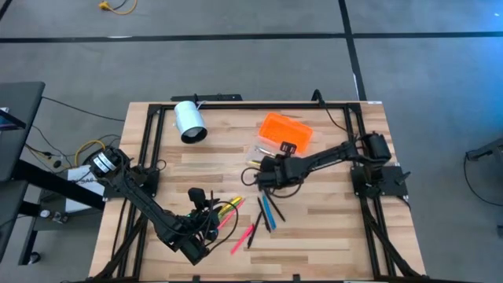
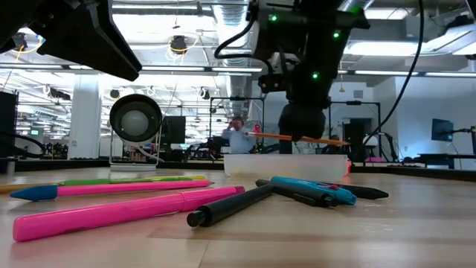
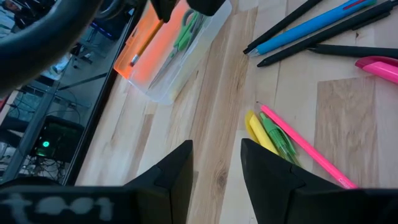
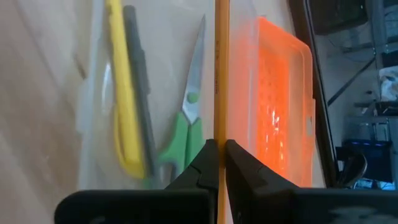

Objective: Pick & place school supplies into a supply box
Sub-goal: Put the orange pencil into the supply box, then put the yellow pencil into the supply box

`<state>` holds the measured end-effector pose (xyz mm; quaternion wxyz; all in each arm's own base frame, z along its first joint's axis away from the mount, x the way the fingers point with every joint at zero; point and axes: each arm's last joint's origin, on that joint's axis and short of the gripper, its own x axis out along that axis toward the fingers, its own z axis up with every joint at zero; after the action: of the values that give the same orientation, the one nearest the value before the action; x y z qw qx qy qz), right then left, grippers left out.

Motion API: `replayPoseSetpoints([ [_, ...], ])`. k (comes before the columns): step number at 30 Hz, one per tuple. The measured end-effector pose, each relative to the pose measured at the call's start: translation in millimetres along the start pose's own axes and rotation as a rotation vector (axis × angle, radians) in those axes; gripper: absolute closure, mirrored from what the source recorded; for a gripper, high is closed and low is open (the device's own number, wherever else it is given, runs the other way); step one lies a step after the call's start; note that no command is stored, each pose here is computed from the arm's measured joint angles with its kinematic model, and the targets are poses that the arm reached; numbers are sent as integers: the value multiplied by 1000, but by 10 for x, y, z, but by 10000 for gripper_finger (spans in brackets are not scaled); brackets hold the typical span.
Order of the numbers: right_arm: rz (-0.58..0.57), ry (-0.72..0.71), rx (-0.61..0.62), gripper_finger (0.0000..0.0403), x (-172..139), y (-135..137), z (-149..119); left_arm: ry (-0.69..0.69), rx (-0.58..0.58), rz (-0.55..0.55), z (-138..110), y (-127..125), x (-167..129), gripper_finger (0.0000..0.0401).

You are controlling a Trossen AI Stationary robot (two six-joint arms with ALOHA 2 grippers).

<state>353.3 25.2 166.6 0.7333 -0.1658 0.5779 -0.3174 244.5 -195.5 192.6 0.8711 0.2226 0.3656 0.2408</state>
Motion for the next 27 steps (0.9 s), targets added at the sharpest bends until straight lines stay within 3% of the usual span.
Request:
replayPoseSetpoints([
  [15, 26, -8, 29, 401, 94, -82, 70, 2, 6, 2, -4, 3, -1, 274],
  [27, 25, 1, 37, 342, 135, -126, 82, 2, 6, 2, -5, 3, 0, 274],
])
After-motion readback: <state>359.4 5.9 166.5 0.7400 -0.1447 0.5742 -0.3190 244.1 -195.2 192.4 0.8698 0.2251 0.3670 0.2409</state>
